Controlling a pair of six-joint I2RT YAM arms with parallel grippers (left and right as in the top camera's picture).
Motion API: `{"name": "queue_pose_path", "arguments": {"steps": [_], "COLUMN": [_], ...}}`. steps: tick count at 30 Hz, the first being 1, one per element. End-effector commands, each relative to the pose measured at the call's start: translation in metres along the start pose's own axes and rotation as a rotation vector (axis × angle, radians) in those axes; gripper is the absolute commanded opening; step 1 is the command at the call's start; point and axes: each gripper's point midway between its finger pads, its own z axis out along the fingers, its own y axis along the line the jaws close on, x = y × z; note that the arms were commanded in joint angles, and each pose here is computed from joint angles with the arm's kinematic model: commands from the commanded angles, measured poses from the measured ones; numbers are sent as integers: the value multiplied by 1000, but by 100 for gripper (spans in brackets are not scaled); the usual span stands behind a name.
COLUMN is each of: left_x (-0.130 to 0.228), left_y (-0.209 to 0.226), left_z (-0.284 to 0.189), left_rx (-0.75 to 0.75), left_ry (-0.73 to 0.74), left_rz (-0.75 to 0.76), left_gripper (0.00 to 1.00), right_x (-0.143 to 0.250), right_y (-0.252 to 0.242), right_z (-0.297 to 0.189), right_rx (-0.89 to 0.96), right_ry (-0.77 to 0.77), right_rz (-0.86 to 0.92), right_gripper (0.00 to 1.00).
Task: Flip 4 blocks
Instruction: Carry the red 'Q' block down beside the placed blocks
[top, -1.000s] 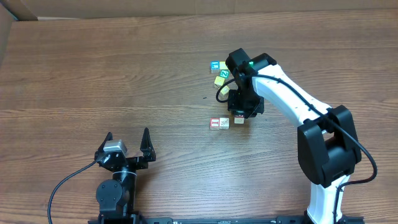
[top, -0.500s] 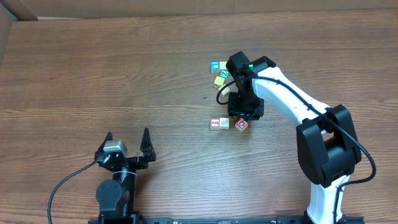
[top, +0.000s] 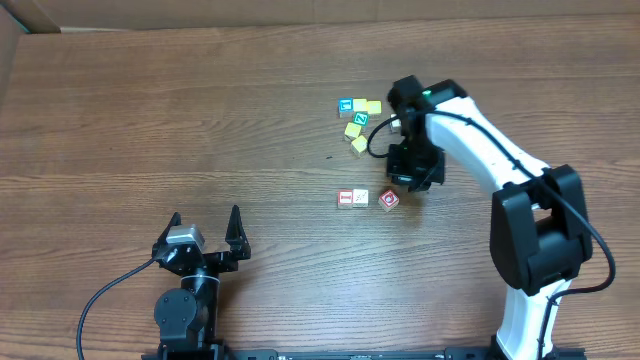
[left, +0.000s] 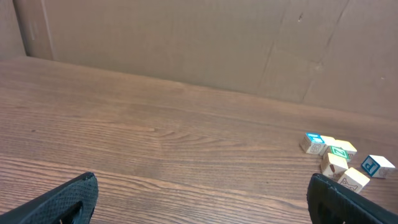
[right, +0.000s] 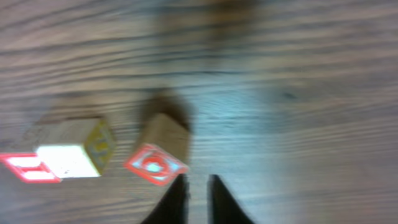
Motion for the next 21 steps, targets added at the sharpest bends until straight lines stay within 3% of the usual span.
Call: {"name": "queue_pose_path", "arguments": {"steps": [1,21], "left_x": [0,0], "left_y": [-4,-4], "left_z": [0,0], "left_rx": [19,19], "left_ry": [-4,-4], "left_rz": [20,20], "left_gripper": [100,100], "right_x": [-3,23], "right_y": [-9,21], "right_z": [-17,18], "right_rx": [-26,-194], "right_ry": [-30,82], "right_rz": [20,0], "right_gripper": [4,4]}}
